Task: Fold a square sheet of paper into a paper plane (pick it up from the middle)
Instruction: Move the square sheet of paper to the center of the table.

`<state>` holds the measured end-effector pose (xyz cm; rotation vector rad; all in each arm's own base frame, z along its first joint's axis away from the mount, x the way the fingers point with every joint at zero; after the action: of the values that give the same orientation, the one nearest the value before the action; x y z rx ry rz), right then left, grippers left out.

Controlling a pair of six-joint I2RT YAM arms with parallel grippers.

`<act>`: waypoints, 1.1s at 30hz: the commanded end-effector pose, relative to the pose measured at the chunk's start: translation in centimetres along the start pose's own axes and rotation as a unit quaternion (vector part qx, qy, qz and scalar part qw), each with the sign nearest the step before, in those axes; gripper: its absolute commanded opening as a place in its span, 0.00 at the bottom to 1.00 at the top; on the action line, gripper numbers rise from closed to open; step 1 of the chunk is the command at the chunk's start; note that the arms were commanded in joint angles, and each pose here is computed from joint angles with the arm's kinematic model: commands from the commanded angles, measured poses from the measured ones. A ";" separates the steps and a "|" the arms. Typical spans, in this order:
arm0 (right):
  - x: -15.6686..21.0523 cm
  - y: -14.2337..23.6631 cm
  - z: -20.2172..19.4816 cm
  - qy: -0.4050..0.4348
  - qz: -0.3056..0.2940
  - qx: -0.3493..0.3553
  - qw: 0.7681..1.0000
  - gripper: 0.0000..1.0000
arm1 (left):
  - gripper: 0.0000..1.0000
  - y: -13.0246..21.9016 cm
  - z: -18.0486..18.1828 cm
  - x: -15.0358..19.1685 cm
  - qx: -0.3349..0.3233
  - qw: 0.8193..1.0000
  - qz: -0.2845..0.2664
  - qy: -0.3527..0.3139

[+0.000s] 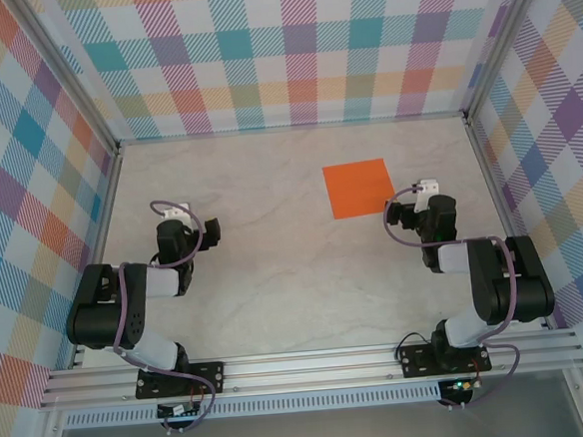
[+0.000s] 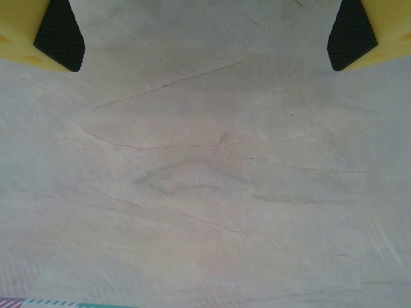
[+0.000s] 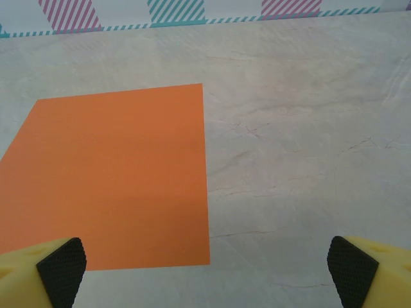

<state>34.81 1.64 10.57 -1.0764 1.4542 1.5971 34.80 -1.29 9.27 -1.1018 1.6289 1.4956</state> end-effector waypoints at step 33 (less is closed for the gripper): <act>-2.7 0.9 -0.8 -0.028 0.028 0.029 0.999 1.00 | 1.00 1.0 0.1 -2.1 -0.015 1.000 -0.025 0.005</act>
<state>34.64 1.59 10.60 -1.0368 1.4855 1.6311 34.69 -1.18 9.33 -1.1051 1.6263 1.5068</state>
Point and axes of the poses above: each hand's point on the last joint's axis, 136 mm out from that joint toward the fingers, its own y axis back along the fingers, its own z axis along the line the jaws close on, x = y × z, the point moved 5 cm from there along y, back along the fingers, and after that the axes turned 4 degrees about y, right-handed, at the moved point
